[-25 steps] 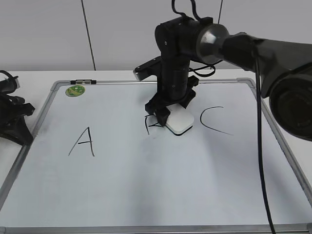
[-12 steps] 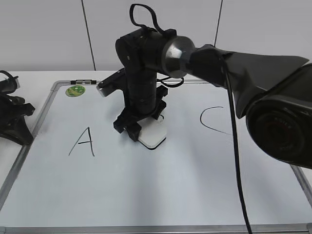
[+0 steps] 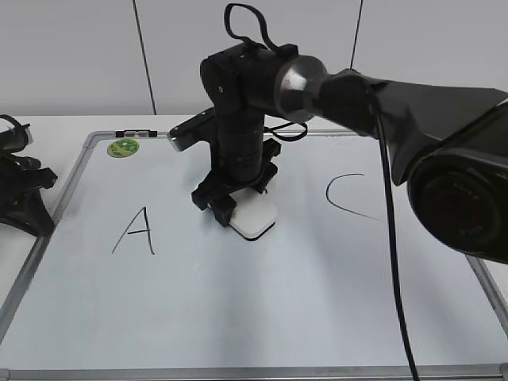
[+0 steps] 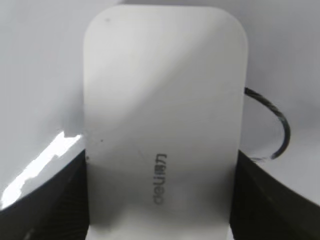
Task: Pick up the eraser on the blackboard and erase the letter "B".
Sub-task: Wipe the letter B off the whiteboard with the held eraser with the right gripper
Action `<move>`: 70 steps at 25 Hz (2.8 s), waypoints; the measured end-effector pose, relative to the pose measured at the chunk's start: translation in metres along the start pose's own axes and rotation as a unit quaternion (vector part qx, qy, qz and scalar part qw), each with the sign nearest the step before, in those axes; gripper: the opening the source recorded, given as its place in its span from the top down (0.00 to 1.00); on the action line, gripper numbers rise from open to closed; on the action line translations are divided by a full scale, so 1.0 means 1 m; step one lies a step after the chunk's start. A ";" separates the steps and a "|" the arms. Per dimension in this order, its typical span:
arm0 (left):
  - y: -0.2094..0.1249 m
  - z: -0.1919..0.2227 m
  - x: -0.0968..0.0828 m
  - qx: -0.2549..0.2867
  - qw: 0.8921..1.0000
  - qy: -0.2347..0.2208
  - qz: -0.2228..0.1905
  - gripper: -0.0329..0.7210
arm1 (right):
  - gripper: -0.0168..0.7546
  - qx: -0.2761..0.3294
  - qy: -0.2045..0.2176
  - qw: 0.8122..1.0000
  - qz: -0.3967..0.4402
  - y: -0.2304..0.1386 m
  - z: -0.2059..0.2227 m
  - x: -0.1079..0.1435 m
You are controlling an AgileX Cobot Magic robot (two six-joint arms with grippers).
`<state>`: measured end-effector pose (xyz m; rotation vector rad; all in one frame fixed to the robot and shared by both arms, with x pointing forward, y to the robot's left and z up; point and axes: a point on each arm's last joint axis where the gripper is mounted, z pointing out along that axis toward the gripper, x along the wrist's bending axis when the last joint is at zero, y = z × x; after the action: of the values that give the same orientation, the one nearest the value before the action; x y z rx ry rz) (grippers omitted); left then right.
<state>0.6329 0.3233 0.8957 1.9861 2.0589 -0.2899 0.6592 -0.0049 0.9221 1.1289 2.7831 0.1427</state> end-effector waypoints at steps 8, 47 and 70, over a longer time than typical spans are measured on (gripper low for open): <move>0.000 0.000 0.000 0.000 1.000 0.000 0.000 0.91 | 0.30 0.006 -0.032 0.999 0.036 -0.010 0.002 -0.046; 0.000 0.000 0.000 0.000 1.000 0.000 0.000 0.91 | 0.30 -0.004 -0.012 1.000 0.015 -0.008 0.001 -0.040; 0.000 0.000 0.000 0.000 1.000 0.000 0.000 0.91 | 0.29 -0.010 0.010 1.000 0.005 -0.003 0.001 -0.022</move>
<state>0.6329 0.3233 0.8957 1.9861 2.0589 -0.2899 0.6730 -0.0224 0.9231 1.1429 2.7866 0.1827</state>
